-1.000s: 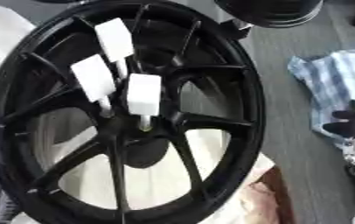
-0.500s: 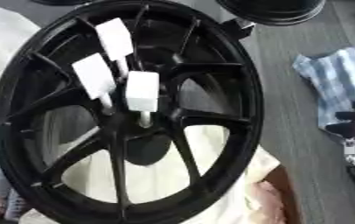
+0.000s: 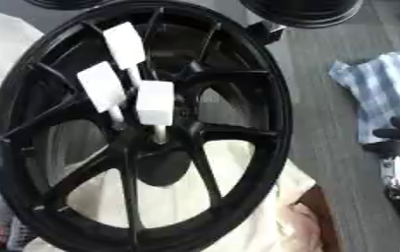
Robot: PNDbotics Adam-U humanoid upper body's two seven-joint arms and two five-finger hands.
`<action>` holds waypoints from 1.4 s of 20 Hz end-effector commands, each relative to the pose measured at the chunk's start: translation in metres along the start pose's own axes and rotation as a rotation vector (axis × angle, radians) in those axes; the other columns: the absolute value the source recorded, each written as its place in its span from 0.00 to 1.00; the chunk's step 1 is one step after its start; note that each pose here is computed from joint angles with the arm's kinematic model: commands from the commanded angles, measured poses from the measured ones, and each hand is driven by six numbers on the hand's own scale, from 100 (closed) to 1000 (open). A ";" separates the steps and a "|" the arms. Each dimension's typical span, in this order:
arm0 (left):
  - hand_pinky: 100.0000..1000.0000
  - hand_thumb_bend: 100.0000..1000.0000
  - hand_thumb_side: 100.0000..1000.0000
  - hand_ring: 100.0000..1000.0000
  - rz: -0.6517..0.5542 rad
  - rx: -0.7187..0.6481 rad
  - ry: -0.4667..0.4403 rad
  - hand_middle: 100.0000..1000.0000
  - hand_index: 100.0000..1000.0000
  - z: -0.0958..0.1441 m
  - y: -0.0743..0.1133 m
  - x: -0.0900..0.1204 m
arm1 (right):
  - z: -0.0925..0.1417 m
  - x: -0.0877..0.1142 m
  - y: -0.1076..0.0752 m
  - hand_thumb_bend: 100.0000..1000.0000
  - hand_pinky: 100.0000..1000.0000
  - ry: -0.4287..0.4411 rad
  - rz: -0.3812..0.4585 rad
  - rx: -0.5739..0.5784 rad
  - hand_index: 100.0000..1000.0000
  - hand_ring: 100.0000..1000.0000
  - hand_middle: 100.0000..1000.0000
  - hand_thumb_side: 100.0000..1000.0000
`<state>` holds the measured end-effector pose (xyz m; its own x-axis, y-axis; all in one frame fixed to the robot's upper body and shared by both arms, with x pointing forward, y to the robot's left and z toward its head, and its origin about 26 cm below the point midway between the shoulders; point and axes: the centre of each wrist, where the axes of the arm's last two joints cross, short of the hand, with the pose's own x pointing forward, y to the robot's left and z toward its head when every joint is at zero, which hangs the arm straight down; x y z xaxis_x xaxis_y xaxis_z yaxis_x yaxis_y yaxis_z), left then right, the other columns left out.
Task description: Pull the pin out of the wheel hub.
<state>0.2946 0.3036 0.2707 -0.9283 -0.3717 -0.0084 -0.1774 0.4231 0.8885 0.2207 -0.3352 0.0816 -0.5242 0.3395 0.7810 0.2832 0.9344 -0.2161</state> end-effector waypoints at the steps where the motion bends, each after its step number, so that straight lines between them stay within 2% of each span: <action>1: 0.77 0.00 0.16 0.71 -0.123 -0.155 -0.058 0.64 0.76 -0.011 0.024 0.005 | -0.001 0.003 -0.003 0.00 0.66 -0.012 0.027 0.023 0.82 0.55 0.61 0.50; 5: 0.78 0.00 0.18 0.73 -0.246 -0.314 -0.103 0.65 0.77 -0.022 0.047 0.009 | 0.000 0.002 -0.002 0.00 0.66 -0.007 0.029 0.026 0.82 0.55 0.61 0.50; 9: 0.80 0.00 0.22 0.77 -0.279 -0.394 -0.121 0.71 0.80 -0.031 0.060 0.012 | 0.001 0.002 0.000 0.00 0.65 0.006 0.027 0.030 0.82 0.55 0.61 0.51; 14: 0.82 0.00 0.25 0.78 -0.314 -0.456 -0.156 0.72 0.81 -0.047 0.066 0.018 | 0.002 0.002 0.001 0.00 0.65 0.017 0.032 0.036 0.82 0.55 0.61 0.51; 18: 0.81 0.00 0.27 0.77 -0.335 -0.528 -0.199 0.71 0.81 -0.060 0.059 0.021 | 0.002 0.002 0.002 0.00 0.65 0.021 0.031 0.046 0.82 0.55 0.61 0.51; 20: 0.80 0.00 0.23 0.75 -0.317 -0.629 -0.203 0.71 0.81 -0.076 0.064 0.026 | 0.002 0.002 0.002 0.00 0.65 0.022 0.029 0.050 0.82 0.55 0.61 0.51; 22: 0.80 0.00 0.19 0.75 -0.264 -0.698 -0.211 0.71 0.81 -0.093 0.078 0.035 | 0.003 0.002 0.002 0.00 0.65 0.024 0.026 0.053 0.82 0.55 0.61 0.51; 25: 0.79 0.00 0.16 0.72 -0.212 -0.749 -0.211 0.72 0.83 -0.107 0.091 0.044 | 0.004 0.002 0.003 0.00 0.65 0.028 0.025 0.051 0.82 0.55 0.61 0.52; 28: 0.78 0.00 0.16 0.68 -0.192 -0.773 -0.198 0.73 0.85 -0.113 0.093 0.047 | 0.003 0.002 0.004 0.00 0.65 0.031 0.023 0.053 0.82 0.54 0.61 0.52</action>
<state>0.2777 0.2321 0.3954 -0.9570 -0.2323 -0.1738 -0.1031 -0.2876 0.9522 0.2185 -0.3303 0.0768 -0.4859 0.3479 0.8018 0.2545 0.9339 -0.2510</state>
